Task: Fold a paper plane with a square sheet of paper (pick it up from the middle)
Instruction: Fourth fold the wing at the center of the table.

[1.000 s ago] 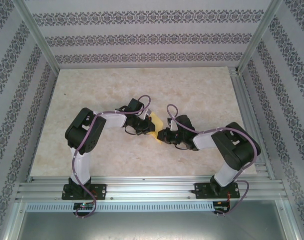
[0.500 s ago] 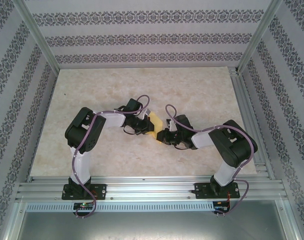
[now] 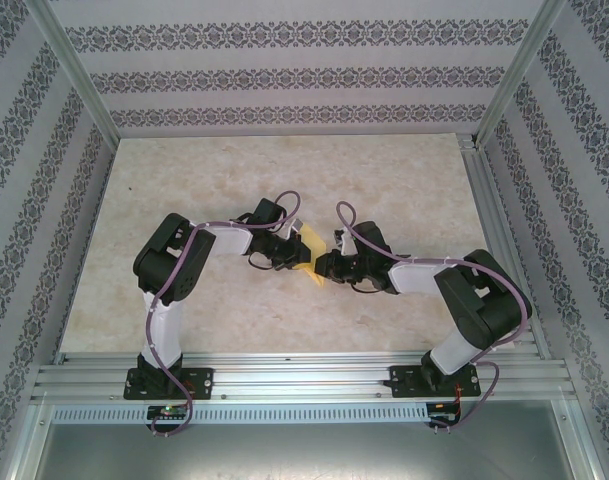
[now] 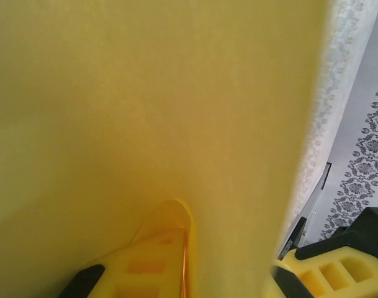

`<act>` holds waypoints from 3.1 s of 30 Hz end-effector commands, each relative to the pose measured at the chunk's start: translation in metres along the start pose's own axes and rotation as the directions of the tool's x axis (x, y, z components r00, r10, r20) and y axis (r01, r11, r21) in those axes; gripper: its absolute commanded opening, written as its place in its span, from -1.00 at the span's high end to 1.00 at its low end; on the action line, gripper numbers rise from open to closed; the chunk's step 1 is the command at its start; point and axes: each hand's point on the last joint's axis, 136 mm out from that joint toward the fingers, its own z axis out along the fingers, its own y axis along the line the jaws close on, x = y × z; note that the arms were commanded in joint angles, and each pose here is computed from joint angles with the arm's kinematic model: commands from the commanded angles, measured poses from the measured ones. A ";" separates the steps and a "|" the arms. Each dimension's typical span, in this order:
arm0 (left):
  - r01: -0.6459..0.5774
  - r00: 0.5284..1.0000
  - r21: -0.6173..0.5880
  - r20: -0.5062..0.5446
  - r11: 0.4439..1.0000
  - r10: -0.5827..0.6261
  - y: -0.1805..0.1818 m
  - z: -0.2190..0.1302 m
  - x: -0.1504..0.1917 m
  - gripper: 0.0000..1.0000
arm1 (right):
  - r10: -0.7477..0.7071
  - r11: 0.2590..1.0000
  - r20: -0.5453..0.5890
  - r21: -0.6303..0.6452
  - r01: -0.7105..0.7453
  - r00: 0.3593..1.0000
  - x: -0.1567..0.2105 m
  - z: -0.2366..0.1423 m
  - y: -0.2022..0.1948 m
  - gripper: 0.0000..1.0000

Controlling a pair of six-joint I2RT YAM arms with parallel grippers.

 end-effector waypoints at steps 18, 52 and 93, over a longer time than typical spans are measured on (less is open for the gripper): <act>-0.002 1.000 -0.019 -0.022 1.000 0.002 0.013 0.003 0.003 0.81 | -0.004 0.995 -0.074 0.097 0.011 0.997 -0.002 0.014 -0.016 0.73; -0.014 0.999 -0.058 -0.031 0.998 0.012 0.020 0.002 0.006 0.83 | -0.022 0.949 -0.219 0.301 0.089 0.975 0.029 0.002 -0.039 0.77; -0.026 0.999 -0.058 -0.047 0.998 0.024 0.019 0.001 0.008 0.86 | 0.005 0.960 -0.249 0.271 0.065 0.969 0.020 0.020 -0.030 0.77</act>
